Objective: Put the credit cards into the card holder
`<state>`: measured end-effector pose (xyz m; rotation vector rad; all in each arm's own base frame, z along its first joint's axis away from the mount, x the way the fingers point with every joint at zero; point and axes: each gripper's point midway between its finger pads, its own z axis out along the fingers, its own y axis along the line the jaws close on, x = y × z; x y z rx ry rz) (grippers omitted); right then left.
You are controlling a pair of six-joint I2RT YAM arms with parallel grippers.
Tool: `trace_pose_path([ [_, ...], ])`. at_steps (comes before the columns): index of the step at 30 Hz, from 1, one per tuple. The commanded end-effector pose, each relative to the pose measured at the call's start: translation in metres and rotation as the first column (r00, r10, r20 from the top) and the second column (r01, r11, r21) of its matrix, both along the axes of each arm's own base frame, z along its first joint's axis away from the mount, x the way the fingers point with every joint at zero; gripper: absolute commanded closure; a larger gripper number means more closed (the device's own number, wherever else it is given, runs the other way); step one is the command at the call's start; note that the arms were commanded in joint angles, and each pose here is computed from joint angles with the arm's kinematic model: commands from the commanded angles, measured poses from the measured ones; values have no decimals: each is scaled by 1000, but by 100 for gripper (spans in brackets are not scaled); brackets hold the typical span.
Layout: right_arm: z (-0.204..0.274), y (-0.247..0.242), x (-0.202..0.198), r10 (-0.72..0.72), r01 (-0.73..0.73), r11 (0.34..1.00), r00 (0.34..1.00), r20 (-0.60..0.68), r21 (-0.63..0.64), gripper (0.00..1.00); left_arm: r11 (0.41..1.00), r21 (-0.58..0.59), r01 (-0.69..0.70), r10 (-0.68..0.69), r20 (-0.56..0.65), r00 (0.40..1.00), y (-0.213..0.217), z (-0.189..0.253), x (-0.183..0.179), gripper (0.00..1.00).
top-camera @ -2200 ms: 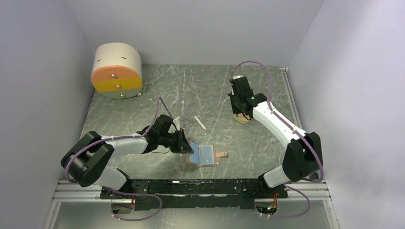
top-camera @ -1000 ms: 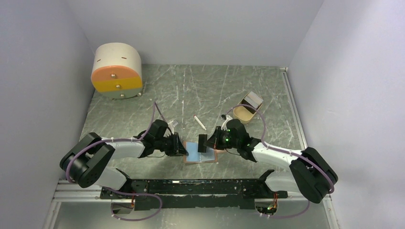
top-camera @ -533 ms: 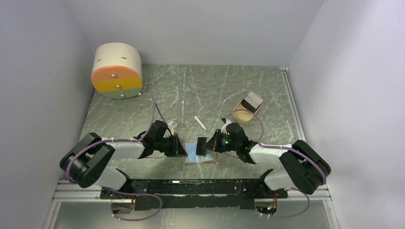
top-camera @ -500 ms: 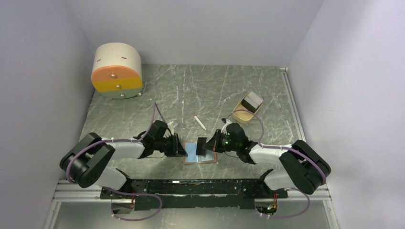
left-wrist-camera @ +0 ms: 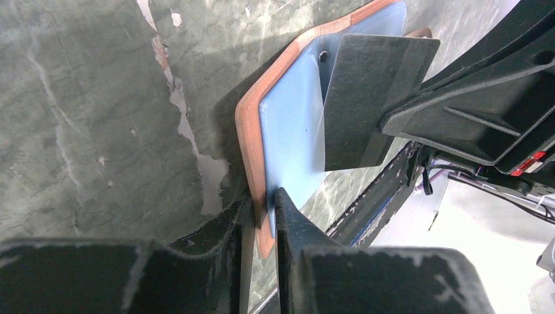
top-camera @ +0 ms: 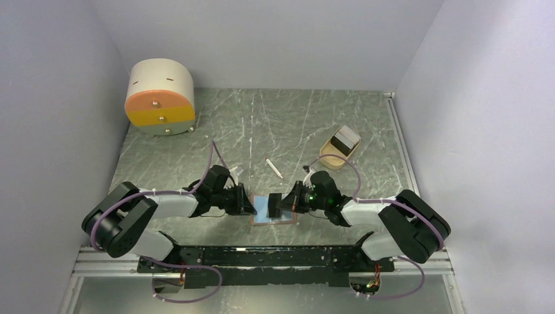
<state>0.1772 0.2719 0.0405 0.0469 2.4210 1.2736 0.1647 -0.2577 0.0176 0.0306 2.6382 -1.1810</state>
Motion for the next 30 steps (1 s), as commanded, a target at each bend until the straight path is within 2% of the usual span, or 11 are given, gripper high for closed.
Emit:
trace_pose_path([
  [1, -5, 0, -8, 7, -7, 1000, 999, -43, 3, 100, 1000, 21, -7, 7, 37, 999, 1, 1, 9, 79],
  [13, -9, -3, -11, -6, 4, 1000, 997, -83, -27, 100, 1000, 12, -10, 9, 39, 999, 0, 4, 10, 79],
  [30, -21, 14, -15, 119, -124, 991, 987, -111, -40, 98, 1000, -11, 7, -7, 39, 999, -5, 8, 11, 78],
])
